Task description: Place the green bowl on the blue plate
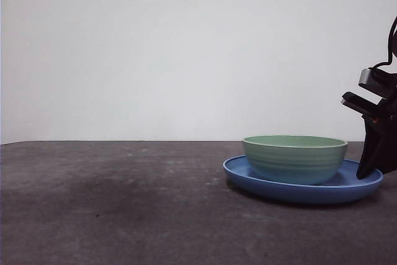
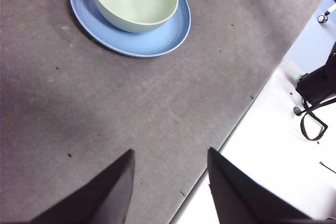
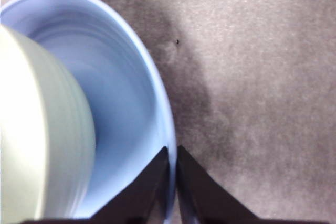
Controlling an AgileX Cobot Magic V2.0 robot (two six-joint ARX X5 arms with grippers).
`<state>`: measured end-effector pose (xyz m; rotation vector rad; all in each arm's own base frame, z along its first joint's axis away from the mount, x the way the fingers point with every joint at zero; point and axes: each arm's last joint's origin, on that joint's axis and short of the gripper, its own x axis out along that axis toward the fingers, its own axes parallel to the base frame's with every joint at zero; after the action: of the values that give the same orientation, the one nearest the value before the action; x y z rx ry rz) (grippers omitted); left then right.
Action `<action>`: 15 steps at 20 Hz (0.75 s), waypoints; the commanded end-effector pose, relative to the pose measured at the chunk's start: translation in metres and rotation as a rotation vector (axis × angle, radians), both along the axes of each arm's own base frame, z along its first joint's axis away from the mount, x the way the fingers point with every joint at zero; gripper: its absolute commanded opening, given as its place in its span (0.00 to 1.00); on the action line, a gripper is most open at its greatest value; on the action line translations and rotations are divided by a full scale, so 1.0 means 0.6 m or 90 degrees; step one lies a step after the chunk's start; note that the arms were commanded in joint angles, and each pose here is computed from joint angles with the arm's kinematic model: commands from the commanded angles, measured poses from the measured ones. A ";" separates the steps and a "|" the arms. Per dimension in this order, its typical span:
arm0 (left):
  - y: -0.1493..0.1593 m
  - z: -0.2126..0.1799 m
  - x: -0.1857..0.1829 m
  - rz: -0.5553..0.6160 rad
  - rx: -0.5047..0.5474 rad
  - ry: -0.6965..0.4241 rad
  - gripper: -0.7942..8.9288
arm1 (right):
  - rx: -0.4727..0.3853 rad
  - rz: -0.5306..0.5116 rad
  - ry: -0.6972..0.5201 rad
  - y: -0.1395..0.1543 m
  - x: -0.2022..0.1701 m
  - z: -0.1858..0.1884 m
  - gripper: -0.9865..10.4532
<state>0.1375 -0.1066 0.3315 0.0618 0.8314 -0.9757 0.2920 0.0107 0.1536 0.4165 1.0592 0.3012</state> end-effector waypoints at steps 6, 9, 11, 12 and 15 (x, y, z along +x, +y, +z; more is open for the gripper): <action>-0.004 0.003 0.002 -0.012 -0.004 -0.010 0.31 | 0.063 -0.010 -0.072 0.005 -0.008 0.061 0.09; -0.004 0.003 0.002 -0.012 -0.004 -0.010 0.31 | 0.093 -0.003 -0.082 0.018 -0.012 0.076 0.09; -0.004 0.003 0.002 -0.013 -0.004 -0.010 0.31 | 0.105 0.006 -0.080 0.034 -0.012 0.078 0.09; -0.004 0.003 0.002 -0.013 -0.004 -0.010 0.31 | 0.109 0.017 -0.082 0.045 -0.012 0.079 0.09; -0.004 0.003 0.002 -0.013 -0.004 -0.010 0.31 | 0.114 0.041 -0.092 0.087 -0.014 0.082 0.09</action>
<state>0.1375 -0.1066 0.3315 0.0621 0.8312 -0.9759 0.2804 0.0612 0.2000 0.4816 0.9174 0.4790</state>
